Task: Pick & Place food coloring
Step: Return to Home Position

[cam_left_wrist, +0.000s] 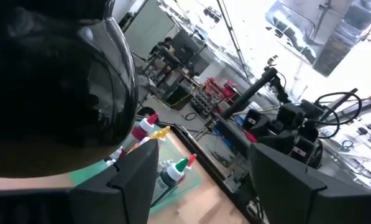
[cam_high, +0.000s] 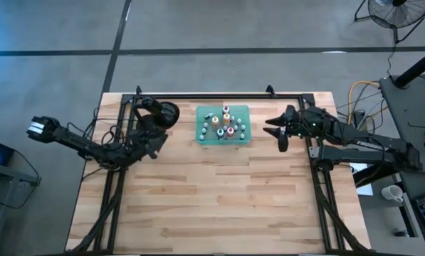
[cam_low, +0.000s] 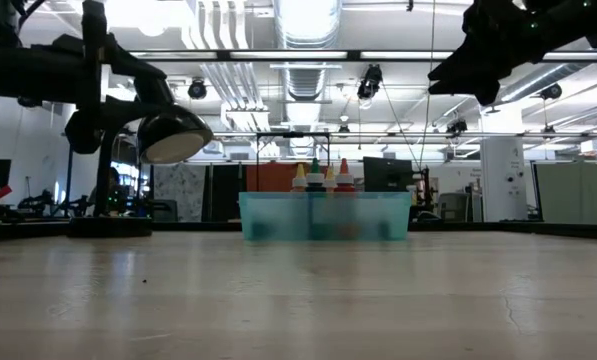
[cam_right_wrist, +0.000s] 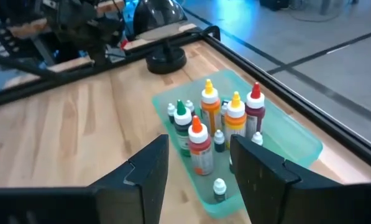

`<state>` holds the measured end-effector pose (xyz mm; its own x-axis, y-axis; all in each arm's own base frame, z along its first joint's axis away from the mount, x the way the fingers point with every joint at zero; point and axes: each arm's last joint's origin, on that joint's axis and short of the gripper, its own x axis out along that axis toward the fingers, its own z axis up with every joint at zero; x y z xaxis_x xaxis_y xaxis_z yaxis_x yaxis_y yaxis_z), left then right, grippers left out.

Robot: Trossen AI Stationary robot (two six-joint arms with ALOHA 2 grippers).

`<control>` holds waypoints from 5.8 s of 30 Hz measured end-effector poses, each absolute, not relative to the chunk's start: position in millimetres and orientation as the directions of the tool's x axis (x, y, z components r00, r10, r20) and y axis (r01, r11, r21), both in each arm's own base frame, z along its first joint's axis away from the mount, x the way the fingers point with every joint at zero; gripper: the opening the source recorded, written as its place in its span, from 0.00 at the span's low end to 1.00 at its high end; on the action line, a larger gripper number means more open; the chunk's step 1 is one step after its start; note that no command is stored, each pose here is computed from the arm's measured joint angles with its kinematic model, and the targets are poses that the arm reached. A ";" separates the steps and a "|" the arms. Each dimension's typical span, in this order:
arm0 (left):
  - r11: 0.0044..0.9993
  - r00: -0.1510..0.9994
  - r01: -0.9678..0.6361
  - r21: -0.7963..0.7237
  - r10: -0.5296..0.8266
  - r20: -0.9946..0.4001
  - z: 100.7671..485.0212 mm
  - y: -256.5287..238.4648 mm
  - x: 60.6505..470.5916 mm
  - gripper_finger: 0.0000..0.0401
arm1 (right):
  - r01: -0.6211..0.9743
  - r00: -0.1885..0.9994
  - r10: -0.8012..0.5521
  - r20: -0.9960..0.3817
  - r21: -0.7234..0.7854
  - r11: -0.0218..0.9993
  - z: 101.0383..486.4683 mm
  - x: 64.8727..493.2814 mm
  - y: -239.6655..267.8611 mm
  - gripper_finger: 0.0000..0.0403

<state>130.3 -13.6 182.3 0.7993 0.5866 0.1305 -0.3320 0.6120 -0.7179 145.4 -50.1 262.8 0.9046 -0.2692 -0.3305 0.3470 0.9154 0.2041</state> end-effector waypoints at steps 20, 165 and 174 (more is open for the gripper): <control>0.580 0.762 -0.249 -0.776 0.612 0.212 197.8 -3.8 108.2 0.55 | 0.336 0.902 -0.267 -0.341 0.163 0.928 257.1 145.6 -50.1 0.41; 0.987 1.000 0.012 -0.162 -0.009 0.018 167.1 7.5 98.2 0.55 | 0.311 0.940 -0.278 -0.199 0.163 0.936 149.3 103.8 -35.0 0.41; 0.987 1.000 0.012 -0.162 -0.009 0.017 167.0 7.6 98.2 0.55 | 0.169 0.985 -0.167 -0.048 0.050 0.984 162.6 99.5 -20.2 0.41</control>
